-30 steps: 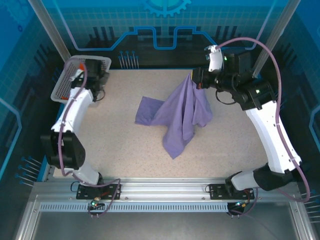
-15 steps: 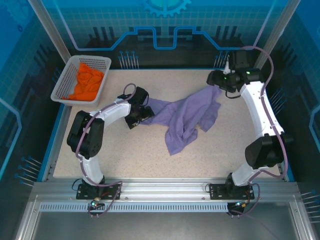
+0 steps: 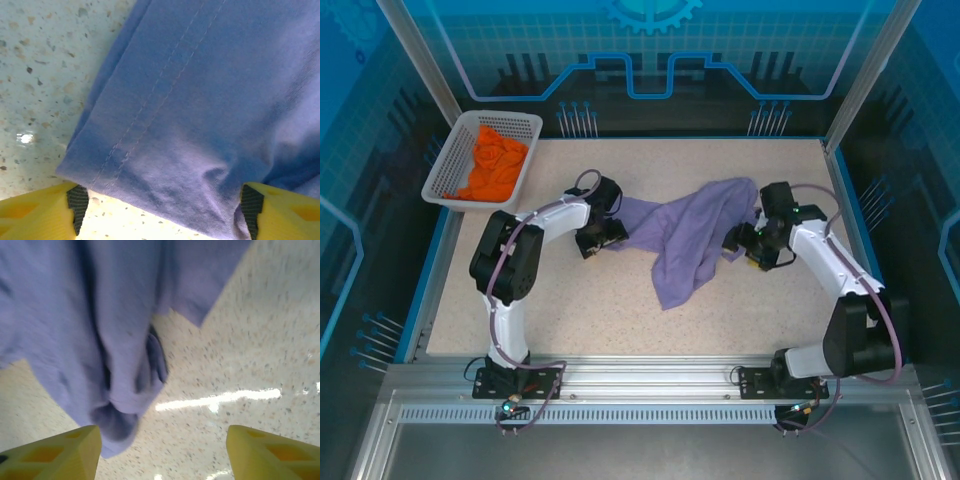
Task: Fold and stack the t-shirts
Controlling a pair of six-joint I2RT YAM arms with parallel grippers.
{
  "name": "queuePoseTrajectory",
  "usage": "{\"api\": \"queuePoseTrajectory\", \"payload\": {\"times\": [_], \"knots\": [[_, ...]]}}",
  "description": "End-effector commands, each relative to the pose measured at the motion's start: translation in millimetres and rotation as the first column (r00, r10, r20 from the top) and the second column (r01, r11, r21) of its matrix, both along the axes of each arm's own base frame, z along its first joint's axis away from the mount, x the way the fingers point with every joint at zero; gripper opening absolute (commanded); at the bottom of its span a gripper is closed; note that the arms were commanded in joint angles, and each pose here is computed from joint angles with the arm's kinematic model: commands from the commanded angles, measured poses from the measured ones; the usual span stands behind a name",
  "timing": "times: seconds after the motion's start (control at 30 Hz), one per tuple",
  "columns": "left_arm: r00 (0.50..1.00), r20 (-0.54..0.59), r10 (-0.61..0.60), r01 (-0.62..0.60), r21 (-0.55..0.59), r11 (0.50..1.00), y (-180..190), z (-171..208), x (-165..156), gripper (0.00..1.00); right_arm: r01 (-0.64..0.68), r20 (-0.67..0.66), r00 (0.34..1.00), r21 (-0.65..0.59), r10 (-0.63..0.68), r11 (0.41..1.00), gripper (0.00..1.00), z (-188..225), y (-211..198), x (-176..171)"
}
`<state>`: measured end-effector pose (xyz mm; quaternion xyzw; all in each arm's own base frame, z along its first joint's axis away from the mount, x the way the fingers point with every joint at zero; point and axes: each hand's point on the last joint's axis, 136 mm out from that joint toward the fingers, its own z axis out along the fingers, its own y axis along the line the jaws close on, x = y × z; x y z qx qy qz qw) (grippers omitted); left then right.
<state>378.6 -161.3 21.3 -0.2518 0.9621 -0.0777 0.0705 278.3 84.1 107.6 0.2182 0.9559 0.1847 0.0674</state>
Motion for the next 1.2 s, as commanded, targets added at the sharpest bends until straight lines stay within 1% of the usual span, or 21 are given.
{"api": "queuePoseTrajectory", "payload": {"times": [0.0,0.07,0.13,0.27,0.33,0.37,0.4,0.43,0.5,0.63,0.73,0.83,0.97,1.1,1.17], "knots": [[1.000,0.024,0.019,-0.018,-0.020,1.000,1,-3,20,0.75,-0.044,-0.002,0.999,0.100,0.044,0.994,0.59,-7,30,2],[0.999,0.034,0.026,-0.025,-0.019,0.999,6,-6,28,0.65,-0.106,-0.009,0.994,0.115,0.108,0.988,0.59,-13,47,3],[0.999,0.037,0.026,-0.025,-0.021,0.999,8,-11,34,0.53,-0.162,-0.022,0.986,0.131,0.166,0.978,0.59,-20,64,4],[0.999,0.044,0.015,-0.014,-0.018,1.000,12,-17,47,0.21,-0.227,-0.068,0.969,0.139,0.238,0.964,0.58,-38,89,6],[0.999,0.051,0.014,-0.013,-0.020,1.000,13,-17,51,0.05,-0.238,-0.105,0.962,0.129,0.252,0.963,0.50,-48,93,8],[0.998,0.055,0.018,-0.017,-0.023,1.000,14,-15,54,0.00,-0.238,-0.121,0.960,0.113,0.251,0.965,0.41,-52,92,10],[0.998,0.060,0.022,-0.021,-0.026,0.999,16,-12,56,0.00,-0.239,-0.127,0.960,0.108,0.251,0.965,0.31,-54,92,13],[0.997,0.068,0.028,-0.026,-0.027,0.999,18,-8,58,0.00,-0.239,-0.127,0.959,0.110,0.252,0.965,0.24,-54,93,15],[0.993,0.114,0.041,-0.037,-0.042,0.998,22,9,66,0.00,-0.247,-0.107,0.960,0.112,0.259,0.963,0.12,-45,95,22],[0.965,0.259,0.045,-0.034,-0.049,0.998,30,60,83,0.00,-0.268,0.010,0.963,0.113,0.268,0.957,0.00,-8,97,37],[0.916,0.397,0.062,-0.044,-0.054,0.998,40,114,95,0.00,-0.258,0.138,0.960,0.111,0.242,0.960,0.00,36,89,53],[0.839,0.535,0.094,-0.072,-0.063,0.995,56,175,103,0.00,-0.234,0.278,0.941,0.117,0.194,0.965,0.00,88,76,71],[0.706,0.691,0.155,-0.155,-0.063,0.986,88,253,101,0.00,-0.191,0.444,0.888,0.122,0.118,0.974,0.00,155,55,90],[0.574,0.793,0.205,-0.222,-0.091,0.971,112,315,92,0.00,-0.152,0.577,0.815,0.132,0.049,0.980,0.00,213,36,101],[0.514,0.833,0.206,-0.226,-0.100,0.969,117,344,87,0.00,-0.149,0.636,0.772,0.149,0.021,0.977,0.00,239,31,103]]}}
